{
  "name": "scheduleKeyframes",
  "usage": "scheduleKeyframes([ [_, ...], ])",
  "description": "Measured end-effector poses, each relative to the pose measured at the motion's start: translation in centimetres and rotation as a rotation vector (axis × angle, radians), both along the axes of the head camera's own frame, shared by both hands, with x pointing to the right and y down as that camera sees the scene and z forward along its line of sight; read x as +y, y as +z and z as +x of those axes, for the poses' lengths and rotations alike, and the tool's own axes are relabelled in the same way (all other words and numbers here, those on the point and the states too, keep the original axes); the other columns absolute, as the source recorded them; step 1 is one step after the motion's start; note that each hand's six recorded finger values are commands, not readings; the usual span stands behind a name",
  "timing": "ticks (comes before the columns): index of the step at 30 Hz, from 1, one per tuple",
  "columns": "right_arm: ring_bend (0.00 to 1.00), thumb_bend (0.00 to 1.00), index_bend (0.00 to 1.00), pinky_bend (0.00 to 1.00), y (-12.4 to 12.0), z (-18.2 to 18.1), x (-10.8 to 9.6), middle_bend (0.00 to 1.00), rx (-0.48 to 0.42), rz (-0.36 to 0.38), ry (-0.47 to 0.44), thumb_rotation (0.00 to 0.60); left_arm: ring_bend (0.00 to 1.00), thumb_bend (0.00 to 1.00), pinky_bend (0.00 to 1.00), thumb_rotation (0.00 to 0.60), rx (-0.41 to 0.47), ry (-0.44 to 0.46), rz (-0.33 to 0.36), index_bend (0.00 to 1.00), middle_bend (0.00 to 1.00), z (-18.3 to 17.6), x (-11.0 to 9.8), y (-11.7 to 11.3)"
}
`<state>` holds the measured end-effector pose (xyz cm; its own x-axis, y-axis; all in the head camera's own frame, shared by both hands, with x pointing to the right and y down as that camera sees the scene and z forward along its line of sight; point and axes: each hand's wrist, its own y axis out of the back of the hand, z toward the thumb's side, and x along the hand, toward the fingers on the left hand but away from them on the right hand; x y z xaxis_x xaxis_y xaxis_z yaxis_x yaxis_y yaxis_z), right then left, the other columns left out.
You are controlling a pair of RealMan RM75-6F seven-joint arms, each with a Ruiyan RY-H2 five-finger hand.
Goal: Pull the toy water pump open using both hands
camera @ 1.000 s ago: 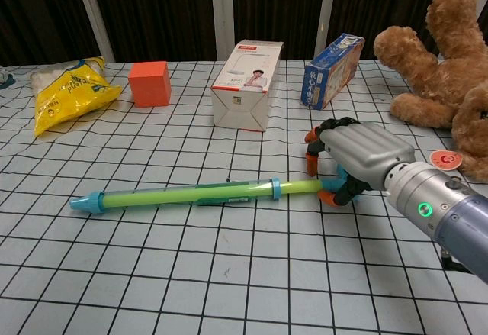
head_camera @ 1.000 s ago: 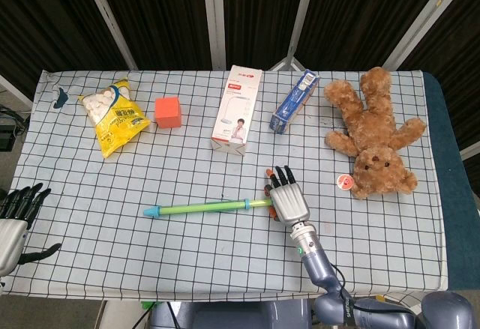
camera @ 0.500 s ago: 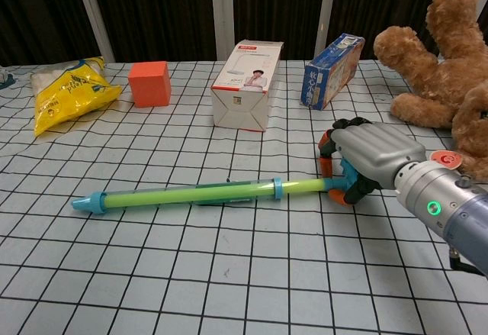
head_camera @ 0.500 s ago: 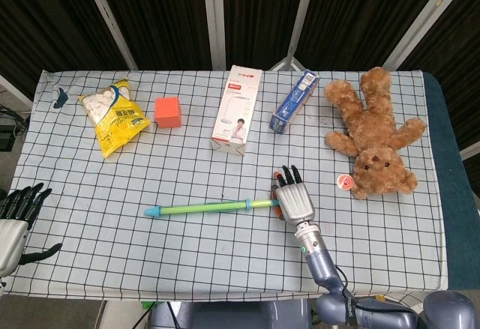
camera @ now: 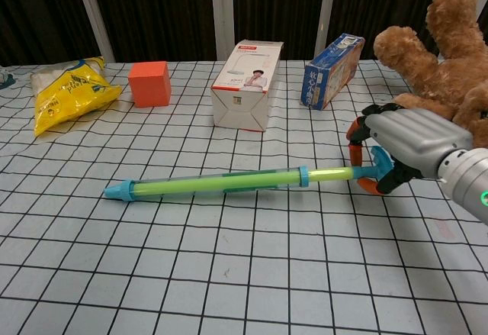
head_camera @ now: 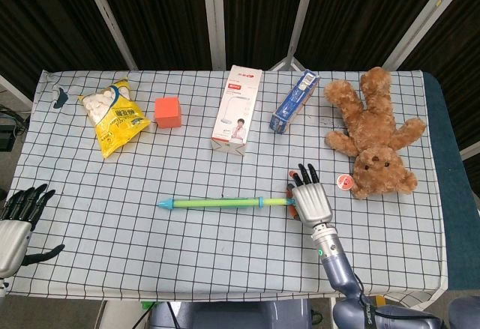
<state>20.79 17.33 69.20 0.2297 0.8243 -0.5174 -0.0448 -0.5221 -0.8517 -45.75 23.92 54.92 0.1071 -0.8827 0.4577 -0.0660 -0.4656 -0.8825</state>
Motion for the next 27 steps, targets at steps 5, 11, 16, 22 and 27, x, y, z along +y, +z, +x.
scheduleKeyframes([
  [5, 0.02, 0.43, 0.62, 0.0, -1.1, 2.0, 0.4, 0.24, 0.003, -0.009, 0.006, 0.6, 0.0, 0.08, 0.0, 0.6, -0.006, 0.0, -0.03, 0.0, 0.0, 0.6, -0.1, 0.5],
  [11, 0.02, 0.43, 0.62, 0.0, -1.9, 3.6, 1.1, 0.24, -0.01, -0.034, 0.009, 0.6, 0.0, 0.1, 0.0, 0.6, -0.016, 0.007, -0.084, 0.05, 0.0, 2.2, -1.3, 1.6],
  [16, 0.02, 0.43, 0.62, 0.0, -1.9, 3.9, 1.2, 0.24, -0.013, -0.042, 0.013, 0.6, 0.0, 0.13, 0.0, 0.6, -0.017, 0.059, -0.095, 0.13, 0.02, 4.4, -3.5, 2.6],
  [22, 0.02, 0.43, 0.62, 0.0, -2.0, 4.1, 1.4, 0.24, -0.029, -0.051, 0.018, 0.6, 0.0, 0.2, 0.01, 0.6, -0.013, 0.146, -0.115, 0.22, 0.06, 8.0, -5.7, 4.8],
  [27, 0.02, 0.43, 0.62, 0.0, -2.2, 4.1, 1.6, 0.24, -0.041, -0.055, 0.018, 0.6, 0.0, 0.21, 0.01, 0.6, -0.009, 0.245, -0.136, 0.25, 0.07, 12.5, -6.7, 7.3],
])
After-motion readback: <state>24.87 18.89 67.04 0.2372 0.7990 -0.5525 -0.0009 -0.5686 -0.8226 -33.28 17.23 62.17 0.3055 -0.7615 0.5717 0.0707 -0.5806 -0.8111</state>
